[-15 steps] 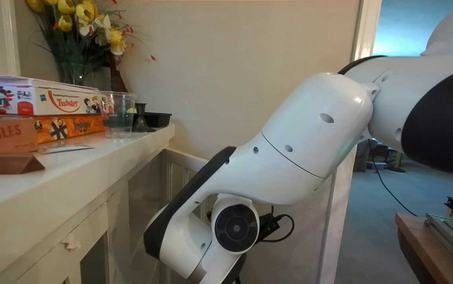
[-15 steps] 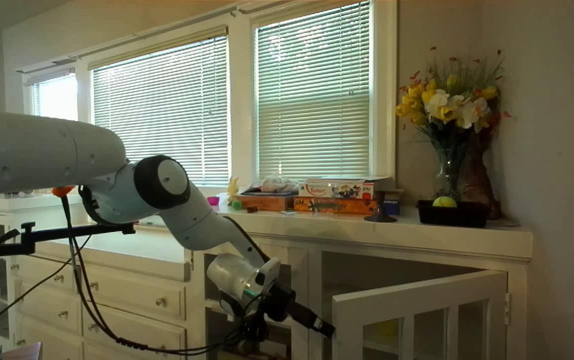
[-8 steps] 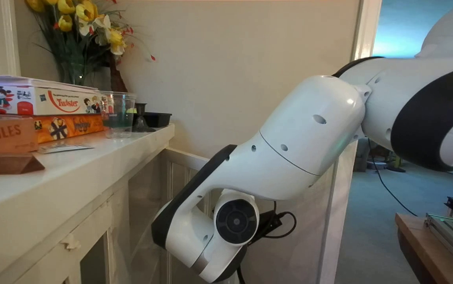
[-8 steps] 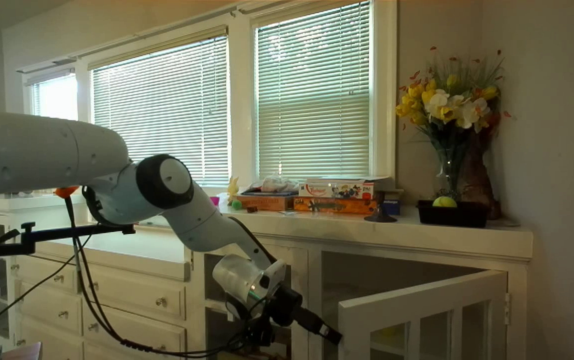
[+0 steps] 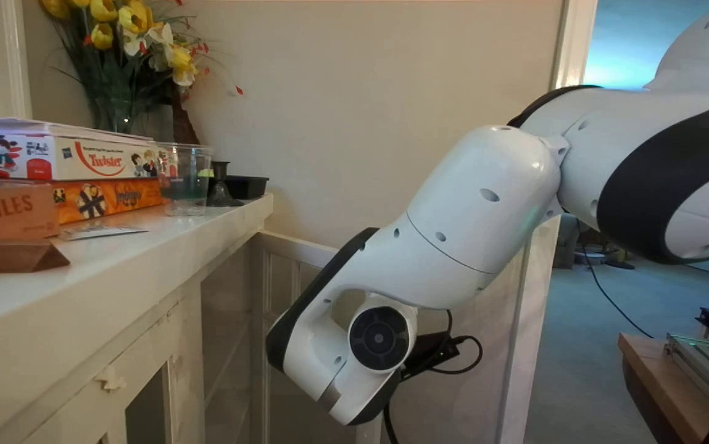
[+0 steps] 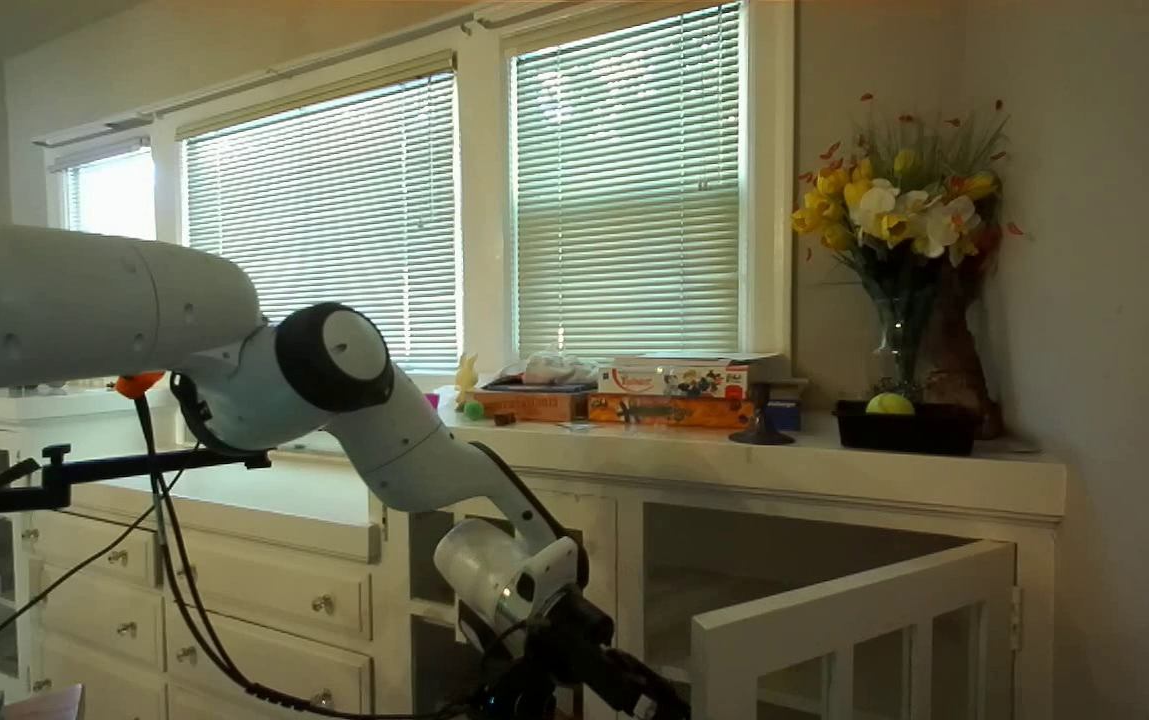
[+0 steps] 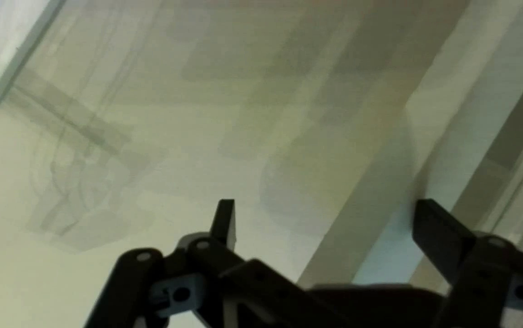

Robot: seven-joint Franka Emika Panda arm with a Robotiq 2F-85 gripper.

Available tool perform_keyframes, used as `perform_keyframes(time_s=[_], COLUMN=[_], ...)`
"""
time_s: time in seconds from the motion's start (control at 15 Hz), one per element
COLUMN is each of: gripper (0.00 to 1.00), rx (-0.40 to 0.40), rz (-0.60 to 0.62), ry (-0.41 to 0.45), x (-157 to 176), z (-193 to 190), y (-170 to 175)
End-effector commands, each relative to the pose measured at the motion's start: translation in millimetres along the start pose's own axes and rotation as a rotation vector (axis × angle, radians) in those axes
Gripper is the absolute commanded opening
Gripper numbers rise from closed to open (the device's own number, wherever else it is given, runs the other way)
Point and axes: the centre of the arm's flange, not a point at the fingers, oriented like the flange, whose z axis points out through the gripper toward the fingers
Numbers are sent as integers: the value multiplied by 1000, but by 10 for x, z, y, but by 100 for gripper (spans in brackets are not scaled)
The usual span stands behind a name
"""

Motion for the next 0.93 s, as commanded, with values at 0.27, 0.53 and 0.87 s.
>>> perform_keyframes(time_s=[0.27, 0.53, 0.87], gripper=[100, 100, 100], rx=[-151, -107, 39], rz=[113, 109, 91], ry=[-91, -120, -71], x=[-479, -648, -636], z=[91, 32, -576], y=[650, 489, -203])
